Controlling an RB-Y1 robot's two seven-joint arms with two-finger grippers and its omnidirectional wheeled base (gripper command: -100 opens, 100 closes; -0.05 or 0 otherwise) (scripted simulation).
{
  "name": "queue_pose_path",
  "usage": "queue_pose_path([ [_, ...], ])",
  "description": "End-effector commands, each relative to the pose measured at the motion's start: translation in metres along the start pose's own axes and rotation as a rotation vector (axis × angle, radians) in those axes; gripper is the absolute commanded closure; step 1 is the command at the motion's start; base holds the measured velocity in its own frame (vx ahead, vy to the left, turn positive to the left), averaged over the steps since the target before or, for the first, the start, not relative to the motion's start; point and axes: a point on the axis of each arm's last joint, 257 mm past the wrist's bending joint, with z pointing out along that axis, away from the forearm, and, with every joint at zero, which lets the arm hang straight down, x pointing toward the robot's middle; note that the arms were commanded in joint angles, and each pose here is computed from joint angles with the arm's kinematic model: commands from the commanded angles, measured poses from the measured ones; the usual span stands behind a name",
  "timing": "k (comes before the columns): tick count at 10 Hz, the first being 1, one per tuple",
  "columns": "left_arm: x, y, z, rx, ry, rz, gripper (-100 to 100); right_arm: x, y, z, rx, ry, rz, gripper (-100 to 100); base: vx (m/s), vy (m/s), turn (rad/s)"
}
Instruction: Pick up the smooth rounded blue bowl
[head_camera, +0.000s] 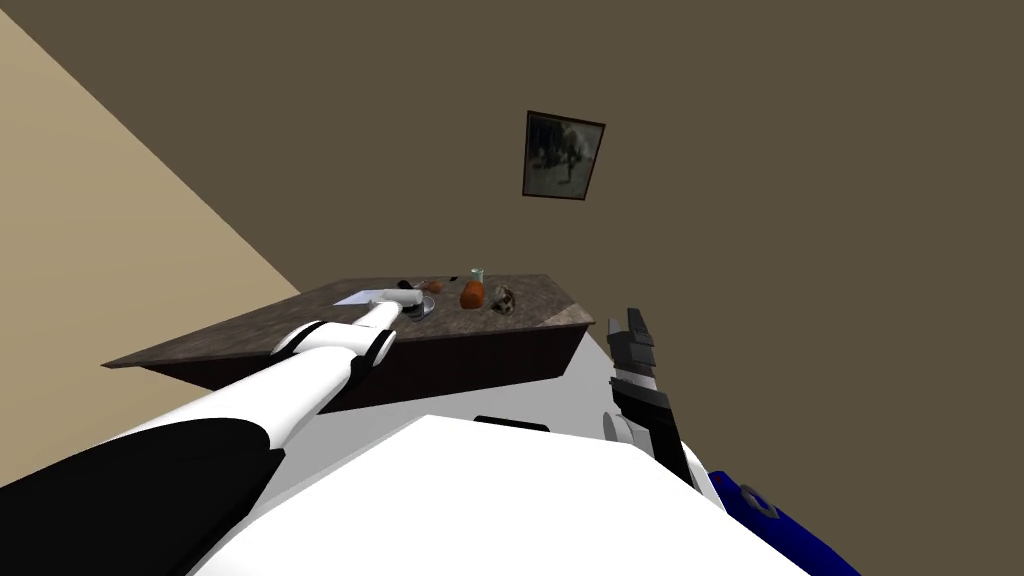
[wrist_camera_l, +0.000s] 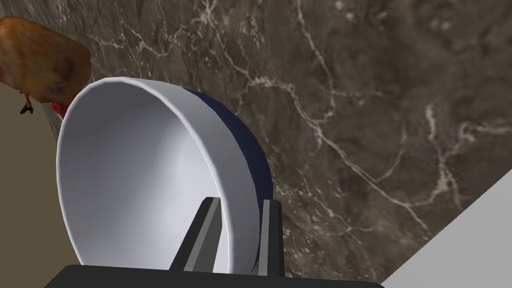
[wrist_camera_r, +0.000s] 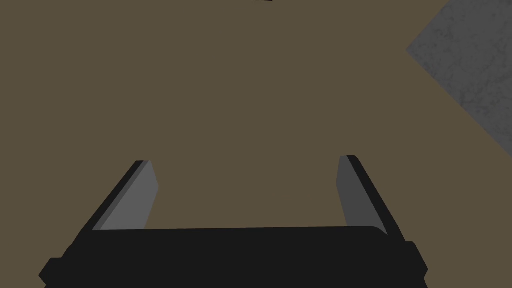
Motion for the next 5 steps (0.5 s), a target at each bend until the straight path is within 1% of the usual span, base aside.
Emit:
queue_pose_path([
  [1, 0.001, 0.001, 0.002, -0.003, -0.001, -0.001, 100, 0.0, 0.0, 0.0, 0.0, 0.0, 0.0, 0, 0.0, 0.0, 0.0],
  [2, -0.004, 0.01, 0.006, -0.023, -0.009, -0.008, 100, 0.0, 0.0, 0.0, 0.0, 0.0, 0.0, 0, 0.0, 0.0, 0.0],
  [3, 0.02, 0.001, 0.002, -0.014, 0.008, 0.024, 100, 0.0, 0.0, 0.0, 0.0, 0.0, 0.0, 0, -0.002, 0.006, 0.184],
  [4, 0.022, -0.002, 0.0, -0.008, 0.011, 0.025, 100, 0.0, 0.0, 0.0, 0.0, 0.0, 0.0, 0, 0.0, 0.007, 0.11],
  [5, 0.02, 0.002, 0.002, -0.017, 0.007, 0.023, 100, 0.0, 0.0, 0.0, 0.0, 0.0, 0.0, 0, 0.0, 0.0, 0.0],
])
